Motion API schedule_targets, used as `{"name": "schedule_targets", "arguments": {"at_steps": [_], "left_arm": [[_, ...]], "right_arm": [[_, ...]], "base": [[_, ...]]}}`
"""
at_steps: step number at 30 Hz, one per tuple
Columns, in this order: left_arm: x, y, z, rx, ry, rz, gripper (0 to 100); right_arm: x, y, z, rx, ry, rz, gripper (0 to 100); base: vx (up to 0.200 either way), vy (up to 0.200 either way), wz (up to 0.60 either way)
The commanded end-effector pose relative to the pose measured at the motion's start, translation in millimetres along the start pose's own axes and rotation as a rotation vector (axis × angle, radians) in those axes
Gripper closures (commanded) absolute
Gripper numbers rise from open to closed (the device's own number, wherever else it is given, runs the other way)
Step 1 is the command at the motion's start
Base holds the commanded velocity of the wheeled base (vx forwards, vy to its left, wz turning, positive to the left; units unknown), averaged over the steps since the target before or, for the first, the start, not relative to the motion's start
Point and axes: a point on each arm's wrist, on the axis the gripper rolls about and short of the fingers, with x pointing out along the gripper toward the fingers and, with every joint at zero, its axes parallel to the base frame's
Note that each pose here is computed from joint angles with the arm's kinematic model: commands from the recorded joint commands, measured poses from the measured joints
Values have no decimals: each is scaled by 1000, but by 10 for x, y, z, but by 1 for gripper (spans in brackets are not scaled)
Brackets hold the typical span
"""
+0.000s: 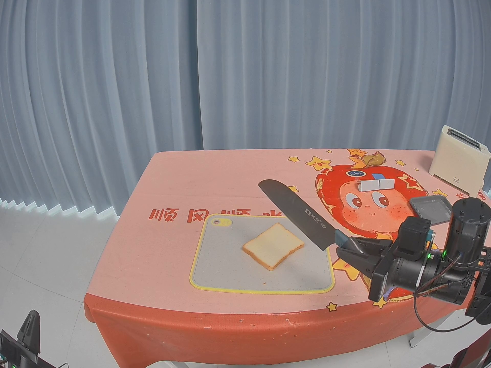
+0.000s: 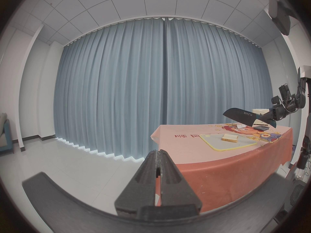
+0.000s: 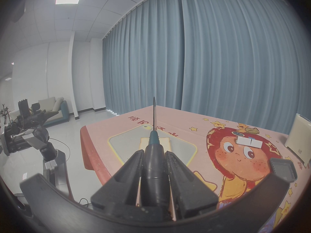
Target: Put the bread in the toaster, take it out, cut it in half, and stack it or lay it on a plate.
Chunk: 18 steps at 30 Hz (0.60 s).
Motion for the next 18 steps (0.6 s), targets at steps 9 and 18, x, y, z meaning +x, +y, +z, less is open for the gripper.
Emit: {"name": "schedule_targets", "arguments": {"at_steps": [9,18], "left_arm": [[0,0,-30,-2,-21,-2,100],[-34,-15,211,-4,-257,-59,100]], "right_arm": [[11,41,-10,-1,5,12,100],[32,95,-25,9,14,32,100]], "base": [[0,0,0],[0,0,0]]}}
